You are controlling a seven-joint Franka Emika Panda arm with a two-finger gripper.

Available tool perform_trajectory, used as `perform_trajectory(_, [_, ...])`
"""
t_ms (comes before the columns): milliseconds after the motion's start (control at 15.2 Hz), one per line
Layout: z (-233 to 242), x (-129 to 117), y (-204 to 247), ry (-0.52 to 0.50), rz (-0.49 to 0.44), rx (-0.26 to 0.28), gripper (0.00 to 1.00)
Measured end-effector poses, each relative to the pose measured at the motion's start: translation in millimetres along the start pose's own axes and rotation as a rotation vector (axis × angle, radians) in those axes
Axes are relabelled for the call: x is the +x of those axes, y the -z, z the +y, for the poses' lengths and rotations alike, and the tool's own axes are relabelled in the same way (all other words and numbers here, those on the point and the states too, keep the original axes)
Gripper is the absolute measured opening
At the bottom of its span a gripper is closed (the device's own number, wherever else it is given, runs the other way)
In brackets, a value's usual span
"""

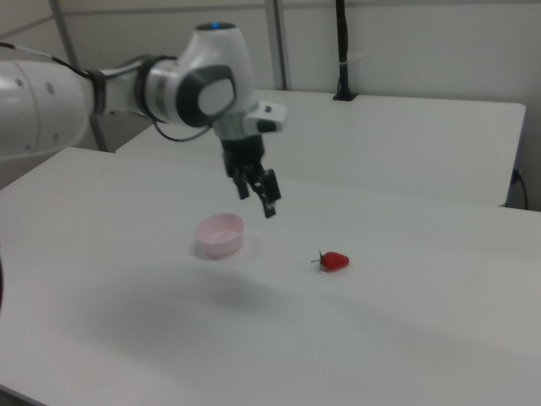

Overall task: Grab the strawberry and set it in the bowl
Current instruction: 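Move the gripper over the red strawberry and lower onto it, then close the gripper on the strawberry and lift it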

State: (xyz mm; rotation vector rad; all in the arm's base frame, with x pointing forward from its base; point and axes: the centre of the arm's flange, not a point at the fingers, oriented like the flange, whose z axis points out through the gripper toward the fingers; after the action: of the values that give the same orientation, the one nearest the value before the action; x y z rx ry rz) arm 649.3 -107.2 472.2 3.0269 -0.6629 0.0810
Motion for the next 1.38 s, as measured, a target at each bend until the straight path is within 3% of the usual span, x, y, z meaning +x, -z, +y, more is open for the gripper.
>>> perform_trajectory(264, [20.9, 34.3, -48.8, -0.205, 0.080, 0.018, 1.00])
perform_trajectory(461, [41.0, 52.2, -78.8, -0.289, 0.123, 0.027, 1.00])
perform_trajectory(1054, [61.9, 71.7, -131.3, -0.327, 0.188, 0.018, 0.96])
perform_trajectory(1384, [59.4, 73.9, -157.7, -0.322, 0.196, -0.020, 0.93])
